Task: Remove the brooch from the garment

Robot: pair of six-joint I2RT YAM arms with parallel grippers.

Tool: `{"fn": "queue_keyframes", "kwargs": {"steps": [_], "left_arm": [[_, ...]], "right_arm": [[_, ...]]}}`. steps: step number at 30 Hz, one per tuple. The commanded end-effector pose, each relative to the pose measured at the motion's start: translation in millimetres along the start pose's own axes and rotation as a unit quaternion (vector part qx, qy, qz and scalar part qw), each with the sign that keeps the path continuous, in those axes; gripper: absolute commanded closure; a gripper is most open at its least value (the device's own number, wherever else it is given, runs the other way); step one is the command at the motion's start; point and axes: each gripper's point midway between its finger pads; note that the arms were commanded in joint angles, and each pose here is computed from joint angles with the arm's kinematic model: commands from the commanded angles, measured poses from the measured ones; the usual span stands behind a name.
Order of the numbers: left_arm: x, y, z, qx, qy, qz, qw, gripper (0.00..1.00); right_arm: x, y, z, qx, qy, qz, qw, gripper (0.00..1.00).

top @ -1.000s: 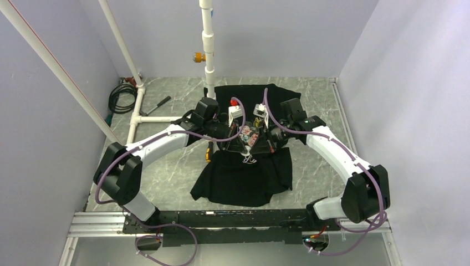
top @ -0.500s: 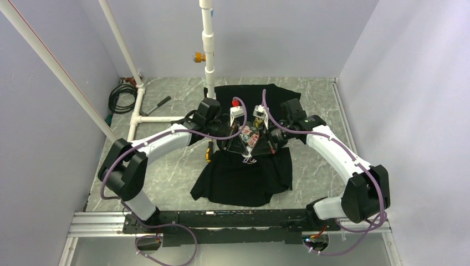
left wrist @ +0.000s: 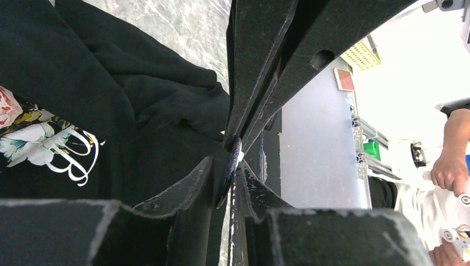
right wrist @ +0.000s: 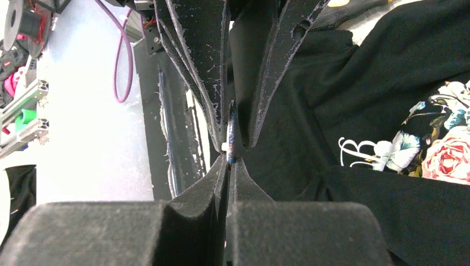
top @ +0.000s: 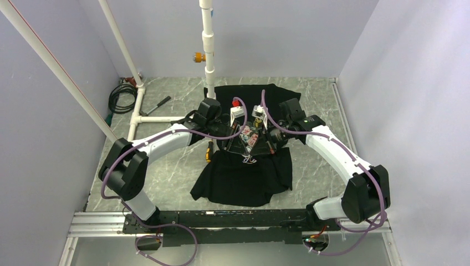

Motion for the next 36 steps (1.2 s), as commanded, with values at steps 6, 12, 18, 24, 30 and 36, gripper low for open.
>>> {"fn": "queue_keyframes", "kwargs": {"steps": [6, 12, 18, 24, 30, 36], "left_arm": [[-4, -7, -23, -0.047, 0.046, -0.013, 0.998, 0.69], [-25, -19, -29, -0.069, 0.099, -0.002, 0.993, 0.60], [-38, -30, -32, -0.085, 0.140, -0.012, 0.986, 0.50], [-34, -34, -26, -0.075, 0.156, -0.035, 0.984, 0.55], [-32, -33, -25, -0.075, 0.152, -0.033, 0.985, 0.66], [-32, -32, -24, -0.071, 0.149, -0.030, 0.986, 0.79]], "right_arm": [[23, -6, -38, -0.056, -0.074, -0.045, 0.995, 1.00], [17, -6, -28, -0.050, -0.067, -0.035, 0.996, 1.00], [16, -5, -23, -0.053, -0.058, -0.037, 0.996, 1.00], [20, -6, -27, -0.061, -0.057, -0.046, 0.995, 1.00], [24, -7, -27, -0.063, -0.059, -0.052, 0.995, 1.00], [23, -7, -26, -0.060, -0.059, -0.049, 0.995, 1.00]]}}
Point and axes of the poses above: each gripper's point midway between its finger pads, its own y axis out along the fingers, its own x axis along the line the jaws close on, z = x × y, and after that the axes turned 8 degrees about -y, right-handed
